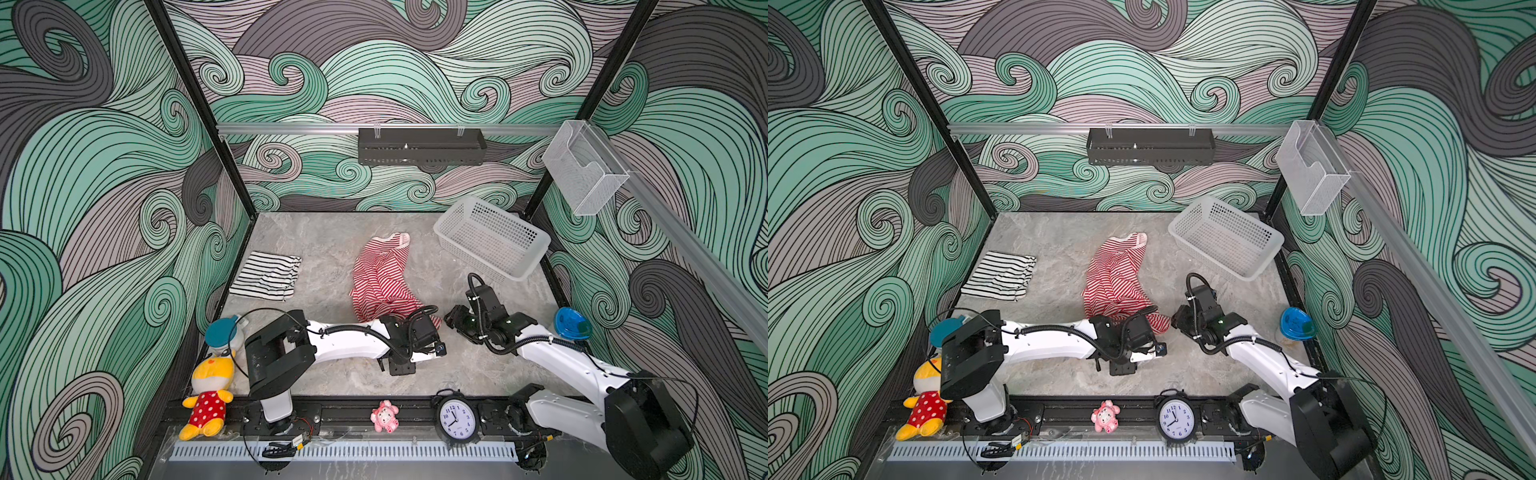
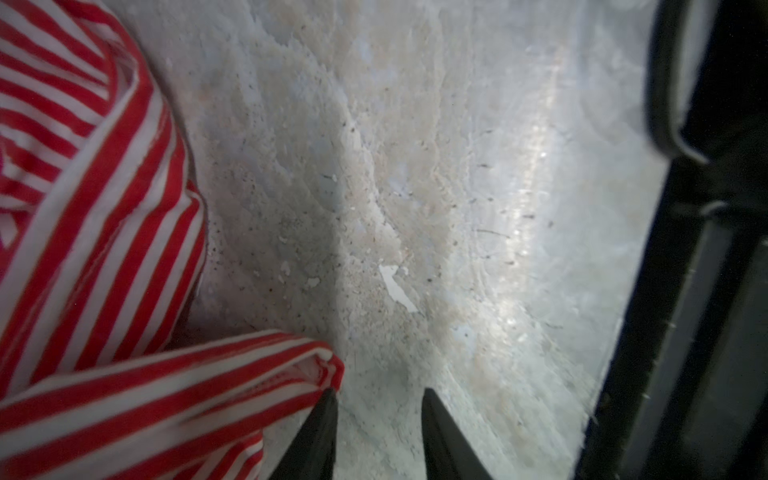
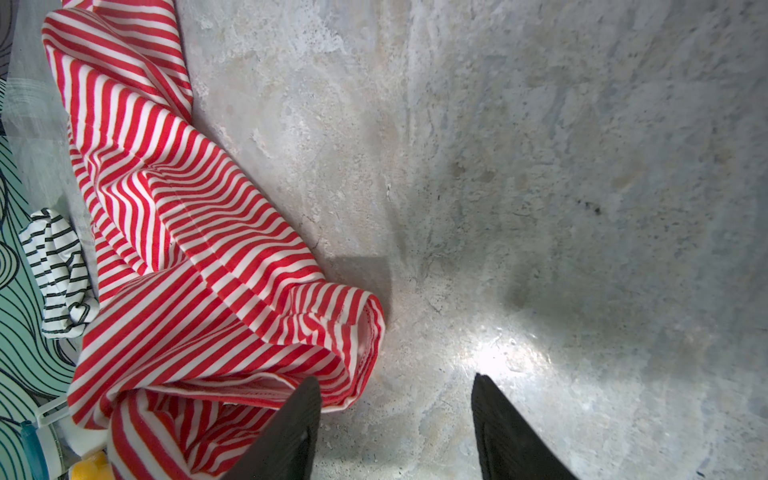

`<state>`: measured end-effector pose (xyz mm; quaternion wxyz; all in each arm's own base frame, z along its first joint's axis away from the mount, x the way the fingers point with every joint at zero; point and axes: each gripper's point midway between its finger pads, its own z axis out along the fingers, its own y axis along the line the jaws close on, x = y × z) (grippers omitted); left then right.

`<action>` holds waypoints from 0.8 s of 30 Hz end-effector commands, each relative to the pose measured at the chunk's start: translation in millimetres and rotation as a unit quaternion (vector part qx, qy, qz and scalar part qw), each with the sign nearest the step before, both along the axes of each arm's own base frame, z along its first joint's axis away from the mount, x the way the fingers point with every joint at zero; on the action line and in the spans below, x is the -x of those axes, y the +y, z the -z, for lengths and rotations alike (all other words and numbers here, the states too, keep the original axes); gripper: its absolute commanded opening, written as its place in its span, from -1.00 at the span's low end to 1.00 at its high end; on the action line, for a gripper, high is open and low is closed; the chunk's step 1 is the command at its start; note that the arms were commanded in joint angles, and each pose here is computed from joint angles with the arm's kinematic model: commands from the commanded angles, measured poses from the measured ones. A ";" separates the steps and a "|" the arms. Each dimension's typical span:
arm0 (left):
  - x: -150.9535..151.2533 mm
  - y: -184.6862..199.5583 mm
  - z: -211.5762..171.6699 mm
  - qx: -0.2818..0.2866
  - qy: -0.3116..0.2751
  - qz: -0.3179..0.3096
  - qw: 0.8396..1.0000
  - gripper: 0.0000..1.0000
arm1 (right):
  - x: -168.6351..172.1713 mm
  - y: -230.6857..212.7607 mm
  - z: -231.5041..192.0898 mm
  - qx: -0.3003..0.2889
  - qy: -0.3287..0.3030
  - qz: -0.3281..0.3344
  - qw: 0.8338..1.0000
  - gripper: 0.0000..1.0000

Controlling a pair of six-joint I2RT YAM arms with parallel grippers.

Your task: Fold and stack the tank tops

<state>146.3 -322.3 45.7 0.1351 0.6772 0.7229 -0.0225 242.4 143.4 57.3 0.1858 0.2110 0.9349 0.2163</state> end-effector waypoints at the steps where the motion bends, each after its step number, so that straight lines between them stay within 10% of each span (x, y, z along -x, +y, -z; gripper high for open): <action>1: 9.9 10.9 -15.0 0.008 0.018 0.002 1.000 -0.23 | -13.3 1.1 -4.8 -0.003 -0.010 0.016 1.000 0.19; 24: -26.7 -12.1 20.7 -0.019 0.020 -0.054 0.998 -0.23 | -15.5 -3.2 -12.1 -0.006 -0.020 0.019 1.000 0.32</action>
